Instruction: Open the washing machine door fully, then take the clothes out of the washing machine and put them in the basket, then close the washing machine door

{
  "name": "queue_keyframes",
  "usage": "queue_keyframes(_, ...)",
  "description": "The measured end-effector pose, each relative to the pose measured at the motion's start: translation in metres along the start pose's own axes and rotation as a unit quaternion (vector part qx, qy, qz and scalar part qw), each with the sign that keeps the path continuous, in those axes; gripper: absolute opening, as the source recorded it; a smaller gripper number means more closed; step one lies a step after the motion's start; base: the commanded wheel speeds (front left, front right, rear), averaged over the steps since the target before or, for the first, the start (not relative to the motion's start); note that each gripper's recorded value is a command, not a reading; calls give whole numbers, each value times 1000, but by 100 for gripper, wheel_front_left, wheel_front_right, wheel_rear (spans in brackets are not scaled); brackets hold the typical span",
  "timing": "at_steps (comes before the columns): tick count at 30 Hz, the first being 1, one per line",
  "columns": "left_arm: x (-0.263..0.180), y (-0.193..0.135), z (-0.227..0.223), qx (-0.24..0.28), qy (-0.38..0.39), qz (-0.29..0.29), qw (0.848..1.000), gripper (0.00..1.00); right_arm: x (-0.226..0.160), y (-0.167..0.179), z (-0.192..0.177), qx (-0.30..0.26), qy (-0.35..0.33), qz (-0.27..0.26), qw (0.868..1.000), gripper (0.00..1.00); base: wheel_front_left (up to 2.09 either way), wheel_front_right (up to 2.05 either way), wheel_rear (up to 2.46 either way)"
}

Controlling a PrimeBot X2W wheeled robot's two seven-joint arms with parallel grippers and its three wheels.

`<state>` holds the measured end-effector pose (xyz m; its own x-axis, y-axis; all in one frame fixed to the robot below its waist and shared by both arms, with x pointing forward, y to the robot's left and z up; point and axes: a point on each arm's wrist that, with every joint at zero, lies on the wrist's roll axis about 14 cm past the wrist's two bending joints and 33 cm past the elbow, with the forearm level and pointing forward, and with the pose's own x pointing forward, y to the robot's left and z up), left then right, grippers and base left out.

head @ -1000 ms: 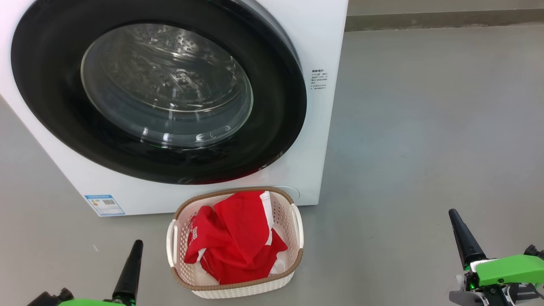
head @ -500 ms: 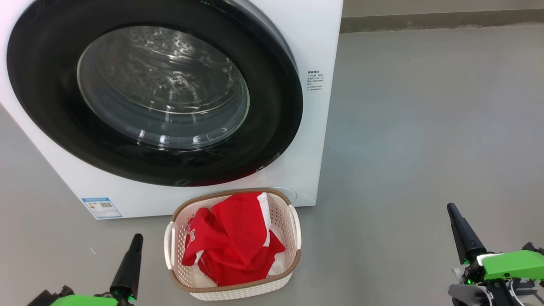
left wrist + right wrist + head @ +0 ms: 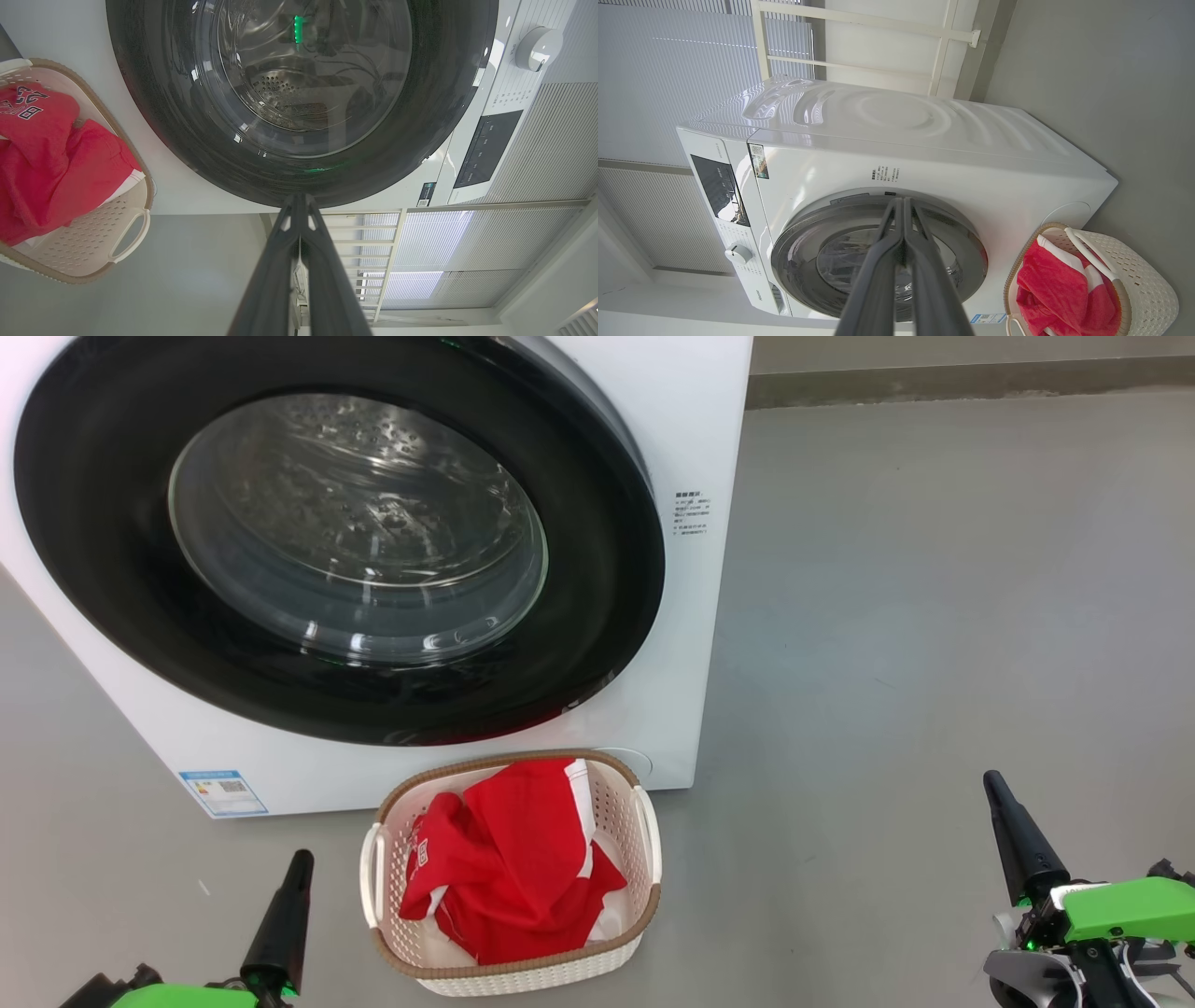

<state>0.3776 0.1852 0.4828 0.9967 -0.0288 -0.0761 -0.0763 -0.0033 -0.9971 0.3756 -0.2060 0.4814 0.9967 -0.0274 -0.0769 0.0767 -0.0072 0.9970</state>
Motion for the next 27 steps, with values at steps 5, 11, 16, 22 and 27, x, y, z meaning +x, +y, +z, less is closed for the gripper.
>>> queue_keyframes(5,0,0,0,0,0,0,1000,0,0,0,0,0,0,0,1000,0,0,0,0)
queue_keyframes(11,0,0,1,0,-1,0,1000,0,0,0,0,0,0,0,1000,0,0,0,0)
queue_keyframes(16,0,0,1,0,-1,0,1000,0,0,0,0,0,0,0,1000,0,0,0,0)
queue_keyframes(22,0,0,1,0,0,0,1000,0,0,0,0,0,0,0,1000,0,0,0,0)
queue_keyframes(27,0,0,1,-1,-1,0,1000,0,0,0,0,0,0,0,1000,0,0,0,0)
